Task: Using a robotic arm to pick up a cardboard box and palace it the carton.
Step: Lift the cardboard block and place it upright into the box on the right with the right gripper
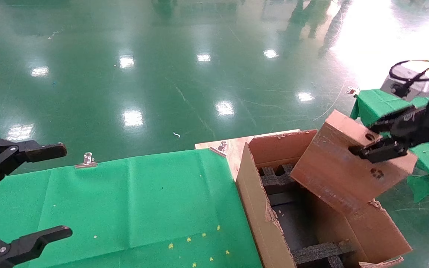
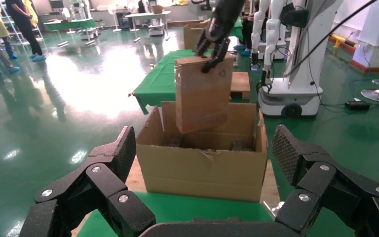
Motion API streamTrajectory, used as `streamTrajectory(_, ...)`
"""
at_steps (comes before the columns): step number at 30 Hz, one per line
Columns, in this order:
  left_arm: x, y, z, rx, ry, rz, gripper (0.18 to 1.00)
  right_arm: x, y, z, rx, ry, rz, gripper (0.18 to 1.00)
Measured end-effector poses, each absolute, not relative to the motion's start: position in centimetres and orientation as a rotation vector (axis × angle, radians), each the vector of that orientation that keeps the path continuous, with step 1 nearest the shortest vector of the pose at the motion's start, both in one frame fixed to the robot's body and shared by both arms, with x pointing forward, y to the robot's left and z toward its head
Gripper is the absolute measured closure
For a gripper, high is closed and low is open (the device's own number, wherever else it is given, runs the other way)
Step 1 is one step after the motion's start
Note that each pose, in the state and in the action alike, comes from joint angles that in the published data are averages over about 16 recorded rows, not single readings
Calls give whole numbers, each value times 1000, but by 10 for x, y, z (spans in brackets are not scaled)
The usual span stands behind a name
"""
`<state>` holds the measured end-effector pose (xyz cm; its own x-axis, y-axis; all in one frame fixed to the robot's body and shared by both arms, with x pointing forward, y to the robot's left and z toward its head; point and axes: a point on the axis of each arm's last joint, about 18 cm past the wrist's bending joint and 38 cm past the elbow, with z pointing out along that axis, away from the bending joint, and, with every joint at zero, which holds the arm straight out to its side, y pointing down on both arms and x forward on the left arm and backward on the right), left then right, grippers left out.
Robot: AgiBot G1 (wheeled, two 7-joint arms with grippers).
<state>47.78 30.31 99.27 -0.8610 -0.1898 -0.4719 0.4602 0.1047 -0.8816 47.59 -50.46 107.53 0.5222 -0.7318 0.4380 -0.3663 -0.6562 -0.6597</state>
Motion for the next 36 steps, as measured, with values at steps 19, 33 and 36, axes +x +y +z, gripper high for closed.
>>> streamTrajectory(19,478,303,993,262,1914,-1807,184,456,-515,1039,-2044,1096,-986,785)
streamTrajectory(33,478,303,993,262,1914,-1807,184,467,-514,1037,-2025,1191,-948,787)
streamTrajectory(36,478,303,993,262,1914,-1807,184,472,-513,1035,-2011,1241,-943,788)
